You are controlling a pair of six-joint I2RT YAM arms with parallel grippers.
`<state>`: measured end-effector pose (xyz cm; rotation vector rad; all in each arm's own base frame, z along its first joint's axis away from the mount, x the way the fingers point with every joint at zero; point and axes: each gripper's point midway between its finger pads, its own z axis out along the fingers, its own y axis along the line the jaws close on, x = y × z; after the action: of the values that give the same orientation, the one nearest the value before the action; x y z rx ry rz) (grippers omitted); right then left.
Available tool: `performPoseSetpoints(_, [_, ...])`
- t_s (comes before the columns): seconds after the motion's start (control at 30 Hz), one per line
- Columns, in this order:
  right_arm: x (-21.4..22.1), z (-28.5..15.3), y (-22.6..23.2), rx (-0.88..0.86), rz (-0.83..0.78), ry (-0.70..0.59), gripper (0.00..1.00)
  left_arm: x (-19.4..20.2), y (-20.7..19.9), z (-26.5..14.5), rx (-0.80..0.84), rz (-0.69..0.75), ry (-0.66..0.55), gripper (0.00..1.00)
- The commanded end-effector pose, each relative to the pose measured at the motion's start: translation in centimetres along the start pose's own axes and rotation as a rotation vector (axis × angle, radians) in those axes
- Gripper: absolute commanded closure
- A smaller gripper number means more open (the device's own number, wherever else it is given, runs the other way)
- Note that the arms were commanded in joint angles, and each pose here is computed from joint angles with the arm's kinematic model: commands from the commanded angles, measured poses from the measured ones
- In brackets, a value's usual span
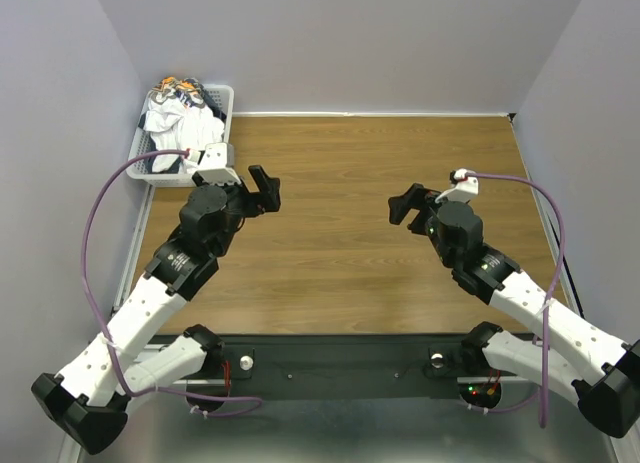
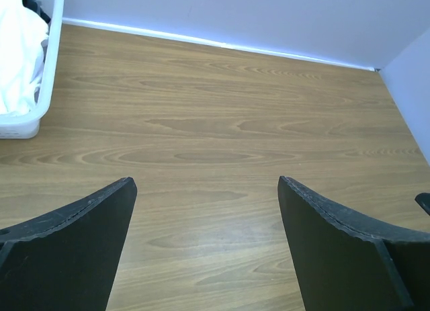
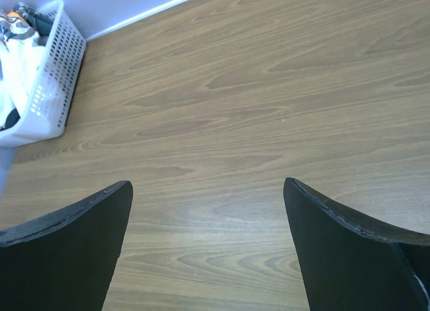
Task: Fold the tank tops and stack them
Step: Grab the tank top from the pile
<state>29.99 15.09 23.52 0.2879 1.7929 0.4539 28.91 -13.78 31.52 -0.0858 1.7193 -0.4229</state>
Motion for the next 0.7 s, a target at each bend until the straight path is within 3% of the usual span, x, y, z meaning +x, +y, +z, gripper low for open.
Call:
performPoseSetpoints(0.0, [-1.0, -0.2, 0.6, -0.021, -0.016, -0.012, 0.00, -1.1, -0.1, 0.4, -0.005, -0.020, -0.044, 0.01])
performPoseSetpoints(0.17, [-0.1, 0.1, 1.4, -0.056, -0.055, 0.044, 0.00, -1.9, 0.2, 2.2, -0.071, -0.054, -0.048, 0.02])
performPoseSetpoints(0.23, [0.3, 0.4, 2.1, -0.079, -0.067, 0.070, 0.00, -5.1, 0.6, 3.1, -0.138, -0.059, -0.093, 0.02])
performPoseSetpoints(0.27, [0.5, 0.4, 2.3, -0.087, -0.070, 0.081, 0.00, -7.7, 2.1, 4.7, -0.226, -0.069, -0.127, 0.02])
performPoseSetpoints(0.3, [0.7, 0.6, 2.5, -0.091, -0.072, 0.091, 0.00, -6.3, 3.8, 6.0, -0.282, -0.056, -0.080, 0.02])
performPoseSetpoints(0.33, [1.3, 1.0, 2.6, -0.091, -0.075, 0.110, 0.00, -9.7, 4.5, 6.6, -0.306, -0.088, -0.134, 0.04])
performPoseSetpoints(0.37, [1.4, 1.0, 3.1, -0.108, -0.074, 0.122, 0.00, -9.5, 7.3, 8.6, -0.383, -0.101, -0.106, 0.05])
performPoseSetpoints(0.4, [1.6, 1.2, 3.2, -0.110, -0.073, 0.133, 0.00, -11.9, 8.2, 9.0, -0.412, -0.121, -0.156, 0.06])
performPoseSetpoints(0.5, [2.3, 1.8, 4.1, -0.133, -0.077, 0.170, 0.00, -13.9, 13.7, 11.3, -0.584, -0.162, -0.213, 0.08])
performPoseSetpoints(0.63, [3.1, 2.2, 5.1, -0.169, -0.077, 0.217, 0.00, -13.2, 19.4, 15.7, -0.672, -0.237, -0.199, 0.17])
performPoseSetpoints(0.67, [3.5, 2.2, 5.3, -0.179, -0.078, 0.231, 0.00, -10.7, 21.4, 18.1, -0.718, -0.224, -0.144, 0.18])
